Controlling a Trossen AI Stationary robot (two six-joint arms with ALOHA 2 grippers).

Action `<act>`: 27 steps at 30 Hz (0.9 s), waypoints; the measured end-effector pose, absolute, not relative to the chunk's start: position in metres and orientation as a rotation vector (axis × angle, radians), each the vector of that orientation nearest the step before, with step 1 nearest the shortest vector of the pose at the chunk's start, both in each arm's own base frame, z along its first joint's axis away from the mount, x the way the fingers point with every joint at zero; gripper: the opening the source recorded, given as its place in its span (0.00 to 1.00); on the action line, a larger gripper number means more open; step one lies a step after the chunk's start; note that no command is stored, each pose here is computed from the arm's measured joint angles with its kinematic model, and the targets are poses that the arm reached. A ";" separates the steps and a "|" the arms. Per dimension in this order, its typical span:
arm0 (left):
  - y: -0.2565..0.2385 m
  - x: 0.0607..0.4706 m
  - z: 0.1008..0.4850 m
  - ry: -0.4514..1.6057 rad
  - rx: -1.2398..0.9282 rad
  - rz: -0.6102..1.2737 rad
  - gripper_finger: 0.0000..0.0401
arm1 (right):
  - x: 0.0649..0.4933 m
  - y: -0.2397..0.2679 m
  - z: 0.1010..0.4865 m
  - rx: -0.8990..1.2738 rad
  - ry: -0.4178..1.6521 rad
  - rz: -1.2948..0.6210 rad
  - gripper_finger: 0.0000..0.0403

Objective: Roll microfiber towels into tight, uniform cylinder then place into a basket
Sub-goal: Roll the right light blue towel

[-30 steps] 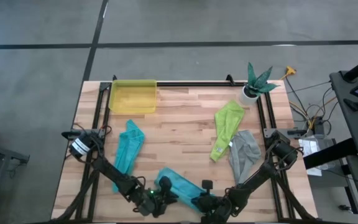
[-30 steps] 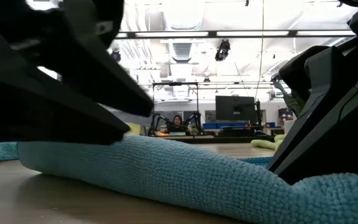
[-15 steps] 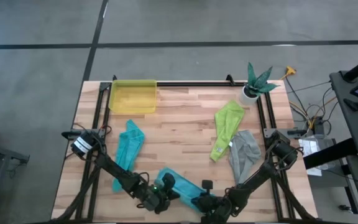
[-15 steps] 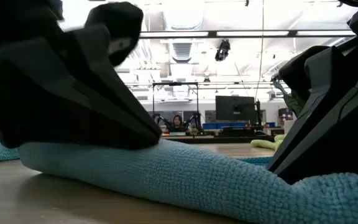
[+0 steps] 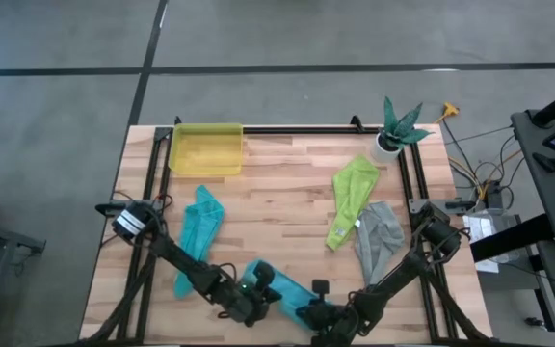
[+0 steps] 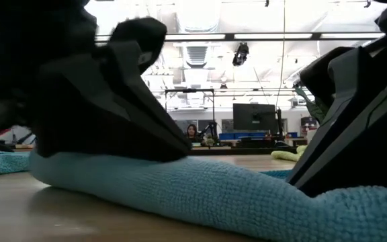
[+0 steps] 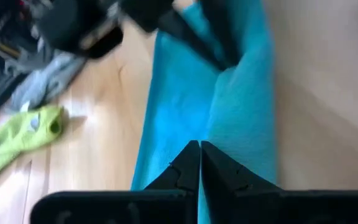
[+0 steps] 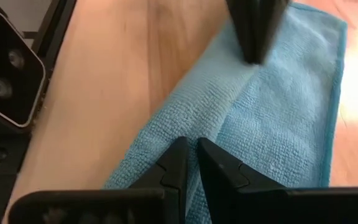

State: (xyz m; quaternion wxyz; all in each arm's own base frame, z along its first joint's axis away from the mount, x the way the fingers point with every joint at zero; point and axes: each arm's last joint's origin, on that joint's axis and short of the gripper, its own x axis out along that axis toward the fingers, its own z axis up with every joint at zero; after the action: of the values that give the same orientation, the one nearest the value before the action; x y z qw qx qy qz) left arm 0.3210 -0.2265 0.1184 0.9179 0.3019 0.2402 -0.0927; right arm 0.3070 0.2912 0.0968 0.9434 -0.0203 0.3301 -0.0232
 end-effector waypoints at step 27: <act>-0.217 0.327 0.116 0.557 0.565 -0.181 0.00 | 0.334 0.286 0.118 -0.158 0.607 -0.048 0.09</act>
State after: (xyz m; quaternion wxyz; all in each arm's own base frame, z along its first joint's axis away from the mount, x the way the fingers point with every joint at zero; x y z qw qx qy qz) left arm 0.3274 -0.2172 0.1156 0.9183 0.2750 0.2708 -0.0882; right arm 0.3337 0.2865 0.1183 0.9509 -0.0775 0.2987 -0.0237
